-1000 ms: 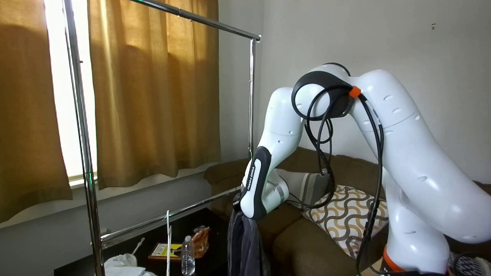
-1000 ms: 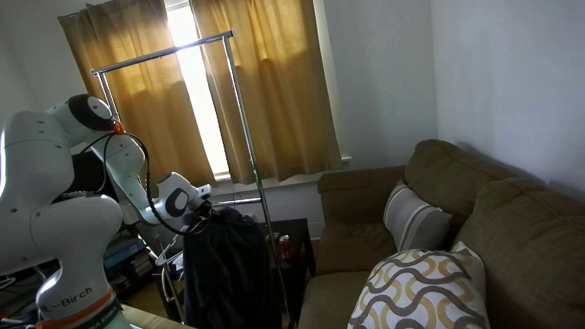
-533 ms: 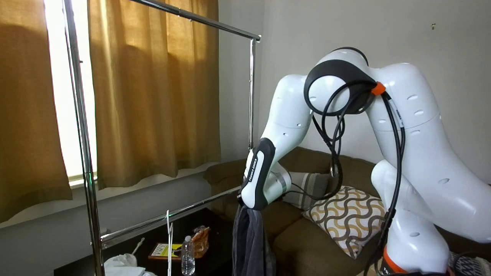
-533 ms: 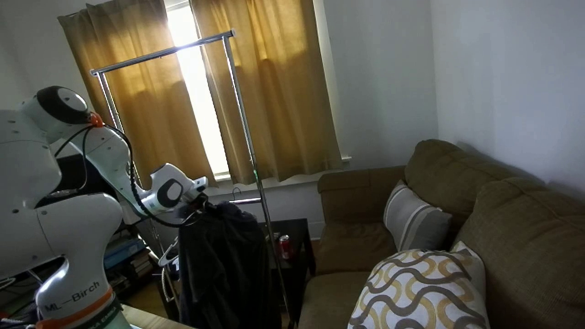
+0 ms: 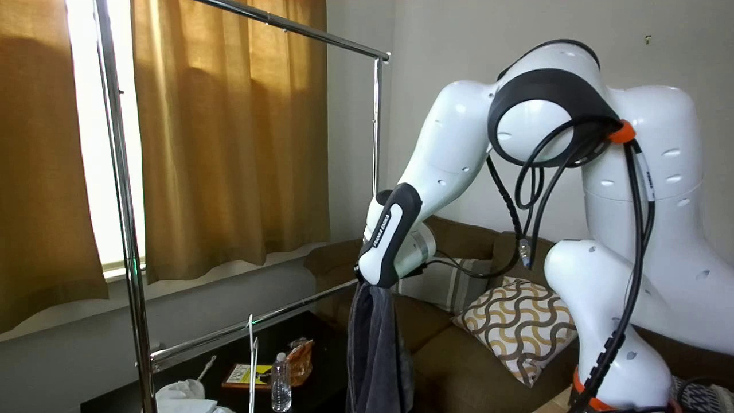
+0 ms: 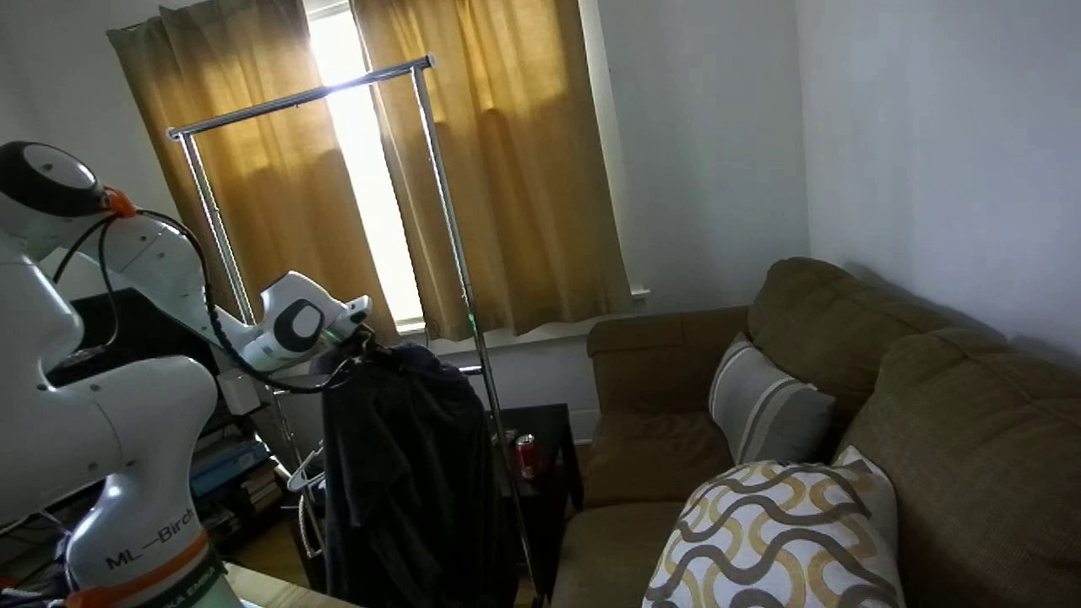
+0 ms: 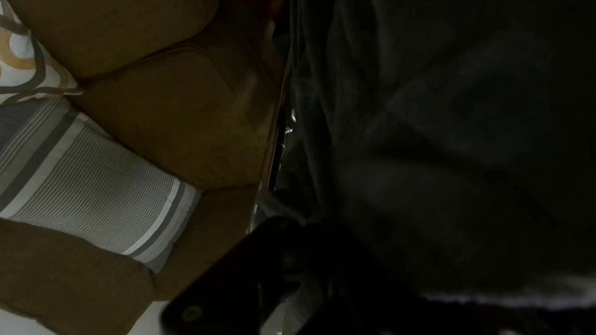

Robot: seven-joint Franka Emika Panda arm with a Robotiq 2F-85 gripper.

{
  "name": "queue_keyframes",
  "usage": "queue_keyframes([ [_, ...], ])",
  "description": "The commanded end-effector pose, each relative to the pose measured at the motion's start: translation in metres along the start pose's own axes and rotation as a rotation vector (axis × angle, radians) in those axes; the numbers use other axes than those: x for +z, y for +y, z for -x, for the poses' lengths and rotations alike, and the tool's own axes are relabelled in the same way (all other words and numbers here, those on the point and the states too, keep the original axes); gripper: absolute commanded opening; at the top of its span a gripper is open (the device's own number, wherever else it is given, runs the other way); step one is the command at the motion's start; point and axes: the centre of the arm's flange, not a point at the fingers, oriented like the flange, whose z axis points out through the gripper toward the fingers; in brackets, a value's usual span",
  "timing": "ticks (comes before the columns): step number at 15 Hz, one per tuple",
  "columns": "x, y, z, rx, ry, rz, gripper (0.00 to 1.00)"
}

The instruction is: Hang the robe on the top rod

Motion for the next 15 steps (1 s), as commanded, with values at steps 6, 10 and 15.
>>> queue_keyframes([
  [6,-0.094,0.003,-0.021,0.135,0.003,0.015,0.03],
  [10,-0.118,-0.006,-0.021,0.143,-0.004,0.014,0.03],
  [15,-0.164,-0.017,-0.028,0.112,0.068,0.035,0.03],
])
